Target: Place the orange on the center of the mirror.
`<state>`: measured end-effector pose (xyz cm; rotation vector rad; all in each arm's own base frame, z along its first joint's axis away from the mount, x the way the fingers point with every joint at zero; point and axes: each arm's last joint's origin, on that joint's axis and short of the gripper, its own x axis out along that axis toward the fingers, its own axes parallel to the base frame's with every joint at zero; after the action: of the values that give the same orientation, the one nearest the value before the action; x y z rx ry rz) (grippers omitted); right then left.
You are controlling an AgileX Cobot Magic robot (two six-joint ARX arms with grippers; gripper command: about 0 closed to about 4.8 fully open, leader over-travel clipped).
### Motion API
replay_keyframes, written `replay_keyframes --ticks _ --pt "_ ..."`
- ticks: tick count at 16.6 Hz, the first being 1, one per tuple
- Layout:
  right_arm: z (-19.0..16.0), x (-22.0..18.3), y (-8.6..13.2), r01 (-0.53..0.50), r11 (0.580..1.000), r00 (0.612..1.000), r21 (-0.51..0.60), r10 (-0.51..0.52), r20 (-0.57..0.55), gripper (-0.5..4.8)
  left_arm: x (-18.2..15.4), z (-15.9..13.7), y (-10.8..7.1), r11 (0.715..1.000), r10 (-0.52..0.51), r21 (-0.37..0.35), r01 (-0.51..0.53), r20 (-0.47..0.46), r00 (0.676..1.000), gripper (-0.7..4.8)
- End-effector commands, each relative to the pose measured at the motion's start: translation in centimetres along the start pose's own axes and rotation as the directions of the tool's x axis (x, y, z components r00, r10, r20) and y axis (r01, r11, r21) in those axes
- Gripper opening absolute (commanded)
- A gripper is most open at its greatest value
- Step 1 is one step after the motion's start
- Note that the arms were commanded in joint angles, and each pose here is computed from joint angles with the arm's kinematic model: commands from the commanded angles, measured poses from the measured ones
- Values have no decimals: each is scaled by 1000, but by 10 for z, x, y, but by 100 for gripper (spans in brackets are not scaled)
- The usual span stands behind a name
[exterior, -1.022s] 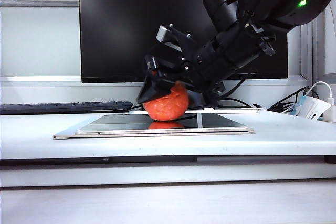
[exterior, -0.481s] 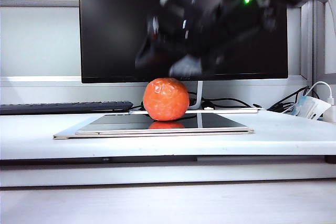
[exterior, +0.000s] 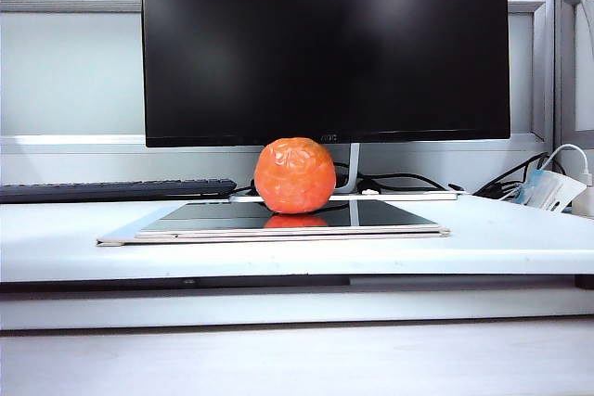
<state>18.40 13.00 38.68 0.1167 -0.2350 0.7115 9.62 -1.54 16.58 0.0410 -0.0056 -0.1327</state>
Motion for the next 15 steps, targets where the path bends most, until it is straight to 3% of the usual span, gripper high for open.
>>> replay_keyframes --ticks 1,5,9,15 --pt "25 -48 2 136 988 989 -69 -140 -49 -6 -1 1 14 988 151 4 -151 4 988 -5" --pt "34 -98 6 193 973 971 -127 -208 -122 -7 -1 1 16 985 174 4 -174 4 985 -5" --pt "32 -132 5 347 927 928 -141 -361 -94 -5 -1 1 16 985 175 4 -175 3 985 -5" --pt "37 -164 9 348 928 930 -136 -360 -77 -5 -1 1 16 985 175 4 -175 3 985 -5"
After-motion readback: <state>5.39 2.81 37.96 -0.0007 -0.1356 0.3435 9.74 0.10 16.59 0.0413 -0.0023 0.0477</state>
